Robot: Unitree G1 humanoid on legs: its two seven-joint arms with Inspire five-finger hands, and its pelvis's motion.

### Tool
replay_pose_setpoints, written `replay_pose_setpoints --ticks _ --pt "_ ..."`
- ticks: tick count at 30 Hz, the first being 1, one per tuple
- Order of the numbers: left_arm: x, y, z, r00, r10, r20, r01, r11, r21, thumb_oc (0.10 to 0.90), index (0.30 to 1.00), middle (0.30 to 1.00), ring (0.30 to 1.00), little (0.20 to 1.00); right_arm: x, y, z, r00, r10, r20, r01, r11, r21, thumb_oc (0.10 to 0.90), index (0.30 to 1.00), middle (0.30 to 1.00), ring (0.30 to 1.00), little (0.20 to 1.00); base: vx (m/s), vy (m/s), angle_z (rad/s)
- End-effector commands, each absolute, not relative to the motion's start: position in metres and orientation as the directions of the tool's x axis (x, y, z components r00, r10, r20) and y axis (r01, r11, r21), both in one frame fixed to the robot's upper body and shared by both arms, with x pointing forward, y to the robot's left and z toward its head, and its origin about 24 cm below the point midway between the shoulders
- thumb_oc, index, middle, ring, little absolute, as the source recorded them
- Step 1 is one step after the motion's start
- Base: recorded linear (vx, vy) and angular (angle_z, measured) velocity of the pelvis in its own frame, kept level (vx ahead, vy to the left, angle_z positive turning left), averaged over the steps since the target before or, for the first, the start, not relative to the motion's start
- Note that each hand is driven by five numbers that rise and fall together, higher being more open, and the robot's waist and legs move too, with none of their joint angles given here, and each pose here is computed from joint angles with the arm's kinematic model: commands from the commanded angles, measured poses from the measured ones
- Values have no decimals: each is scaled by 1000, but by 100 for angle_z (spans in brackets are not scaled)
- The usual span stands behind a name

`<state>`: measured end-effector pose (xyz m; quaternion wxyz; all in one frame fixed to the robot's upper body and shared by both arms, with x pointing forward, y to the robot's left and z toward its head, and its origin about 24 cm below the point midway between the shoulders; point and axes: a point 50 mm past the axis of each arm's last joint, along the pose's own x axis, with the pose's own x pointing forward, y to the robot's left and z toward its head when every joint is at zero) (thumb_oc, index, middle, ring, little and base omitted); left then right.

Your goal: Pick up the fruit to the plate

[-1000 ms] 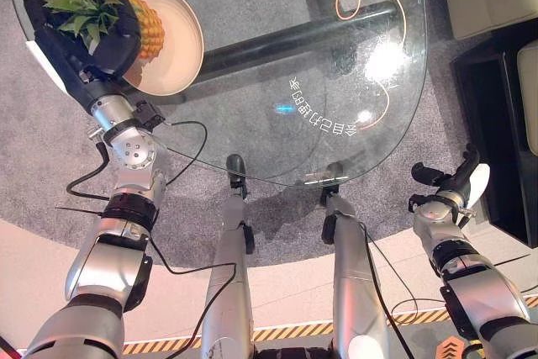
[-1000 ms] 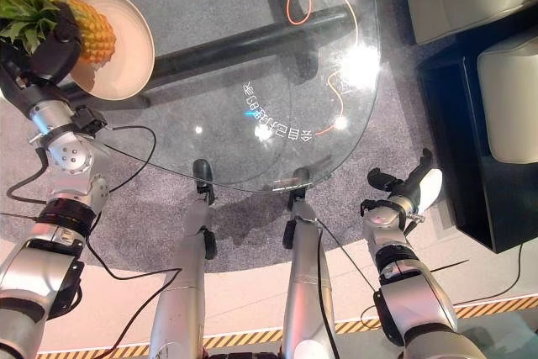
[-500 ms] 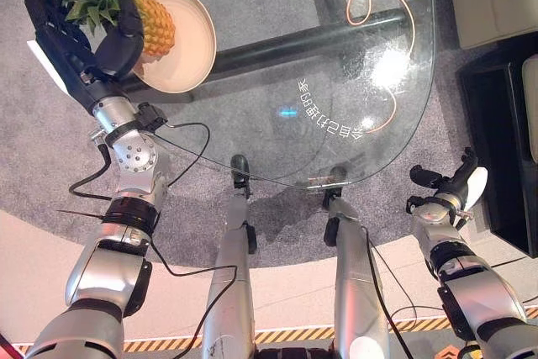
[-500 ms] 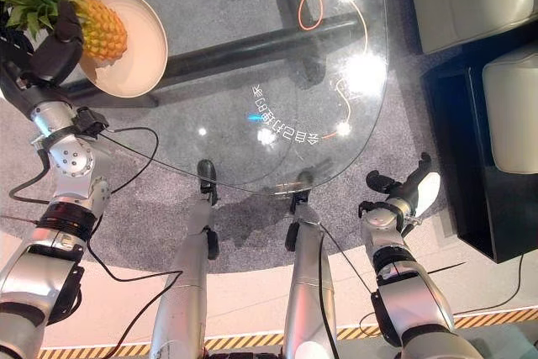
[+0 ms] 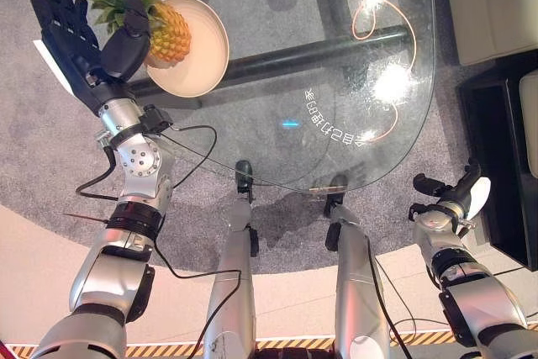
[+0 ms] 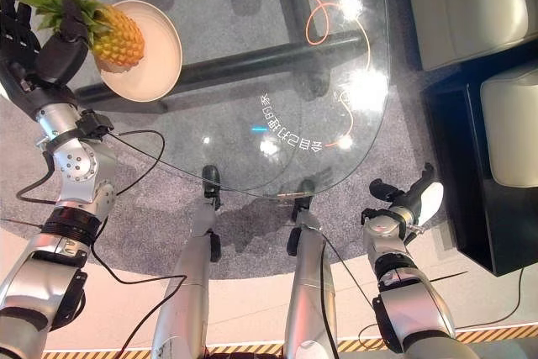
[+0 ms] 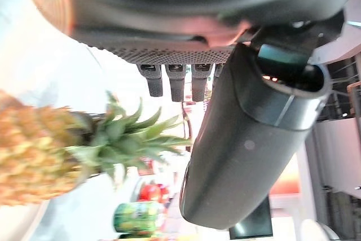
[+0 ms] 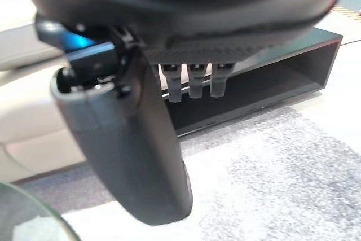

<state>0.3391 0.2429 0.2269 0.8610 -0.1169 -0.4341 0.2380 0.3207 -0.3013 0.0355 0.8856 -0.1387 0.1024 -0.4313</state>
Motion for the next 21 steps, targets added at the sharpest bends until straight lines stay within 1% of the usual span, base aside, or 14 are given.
replay_pose_setpoints --ticks 1,6,11,12,15,16,19,21 --pt "319 249 273 302 513 804 -184 859 -479 800 900 900 900 900 292 -334 28 475 -880 -11 816 445 -369 800 900 900 900 900 13 -25 3" --pt "318 257 263 368 509 778 -188 860 -474 800 900 900 900 900 280 -333 14 458 -888 -36 817 436 -377 800 900 900 900 900 -7 -21 3" --pt "323 276 234 501 493 711 -280 870 -406 800 900 900 900 900 260 -340 -1 420 -905 -65 827 411 -384 800 900 900 900 900 25 -42 2" --pt "322 286 216 554 508 660 -321 861 -393 800 900 900 900 900 250 -344 -7 409 -909 -80 823 406 -397 800 900 900 900 900 80 -40 5" --pt "313 302 174 634 526 567 -416 850 -324 800 900 900 900 900 226 -350 -24 399 -909 -118 799 408 -441 800 900 900 900 900 120 -30 2" --pt "307 308 151 674 534 510 -465 844 -269 800 900 900 900 900 213 -349 -35 401 -904 -148 776 420 -470 800 900 900 900 900 161 -28 -1" --pt "282 320 83 753 576 317 -576 811 -106 800 900 900 900 900 185 -342 -59 417 -884 -214 702 462 -542 800 900 900 900 900 188 -15 -5" --pt "264 327 45 785 593 176 -601 799 -15 800 900 900 900 900 169 -339 -71 419 -870 -262 665 490 -564 800 900 900 900 900 177 -8 -4"
